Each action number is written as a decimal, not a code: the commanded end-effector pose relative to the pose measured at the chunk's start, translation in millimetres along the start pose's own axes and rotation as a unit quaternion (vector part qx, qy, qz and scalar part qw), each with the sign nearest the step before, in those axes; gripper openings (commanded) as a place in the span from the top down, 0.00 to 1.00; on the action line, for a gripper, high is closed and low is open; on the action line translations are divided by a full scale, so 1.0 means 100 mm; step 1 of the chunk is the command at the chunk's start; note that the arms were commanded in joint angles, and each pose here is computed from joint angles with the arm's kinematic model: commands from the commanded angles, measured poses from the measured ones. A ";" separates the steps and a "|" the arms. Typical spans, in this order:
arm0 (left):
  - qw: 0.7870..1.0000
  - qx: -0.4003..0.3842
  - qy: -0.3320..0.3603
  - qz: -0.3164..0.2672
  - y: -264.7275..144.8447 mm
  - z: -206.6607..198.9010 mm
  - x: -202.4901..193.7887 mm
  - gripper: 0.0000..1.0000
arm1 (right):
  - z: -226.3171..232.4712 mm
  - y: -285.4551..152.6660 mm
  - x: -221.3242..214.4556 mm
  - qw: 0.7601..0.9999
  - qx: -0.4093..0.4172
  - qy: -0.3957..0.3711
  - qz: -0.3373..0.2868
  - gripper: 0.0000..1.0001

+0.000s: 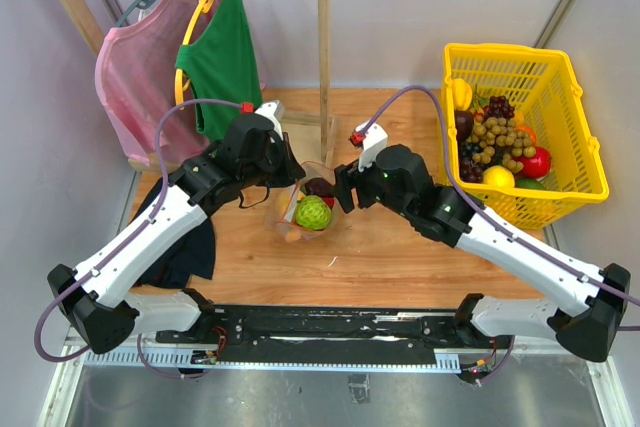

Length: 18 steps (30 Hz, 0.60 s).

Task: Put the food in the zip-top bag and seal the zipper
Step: Place the fake fruit in the zipper food storage bag, then adjust the zipper food storage bag at the center of the board.

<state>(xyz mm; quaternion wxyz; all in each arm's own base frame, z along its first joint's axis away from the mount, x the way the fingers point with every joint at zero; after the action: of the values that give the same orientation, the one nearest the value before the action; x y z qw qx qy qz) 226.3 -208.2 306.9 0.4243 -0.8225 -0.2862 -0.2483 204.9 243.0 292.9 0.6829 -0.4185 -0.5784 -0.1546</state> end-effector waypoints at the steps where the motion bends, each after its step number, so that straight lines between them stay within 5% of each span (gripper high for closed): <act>1: 0.999 -0.024 -0.002 -0.027 -0.08 -0.08 0.08 1.00 | 0.01 0.12 -0.24 0.997 -0.018 0.064 0.044 0.33; 7: 0.999 -0.024 -0.002 -0.022 -0.06 -0.06 0.05 1.00 | 0.04 0.29 -0.37 0.993 -0.029 0.090 0.064 0.50; 15: 1.000 -0.025 0.006 -0.009 -0.03 -0.05 0.01 1.00 | 0.02 0.21 -0.10 0.996 -0.028 0.085 0.031 0.98; 18: 1.000 -0.027 0.012 -0.005 -0.03 -0.06 0.01 1.00 | -0.02 0.12 0.04 0.996 -0.037 0.083 0.015 0.99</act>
<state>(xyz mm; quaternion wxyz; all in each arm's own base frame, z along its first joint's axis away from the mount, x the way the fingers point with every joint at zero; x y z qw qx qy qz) 225.3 -209.0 304.0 0.4219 -0.8250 -0.2818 -0.2490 210.1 256.8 251.4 0.7265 -0.4570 -0.4911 -0.1491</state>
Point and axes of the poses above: each gripper's point midway between its finger pads, its own y axis out along the fingers, its own z axis along the line the jaws close on, x = y × z, the point moved 6 cm from there along -y, back along the fingers, and after that the axes turned 5 degrees about -y, right-handed, at the moved point
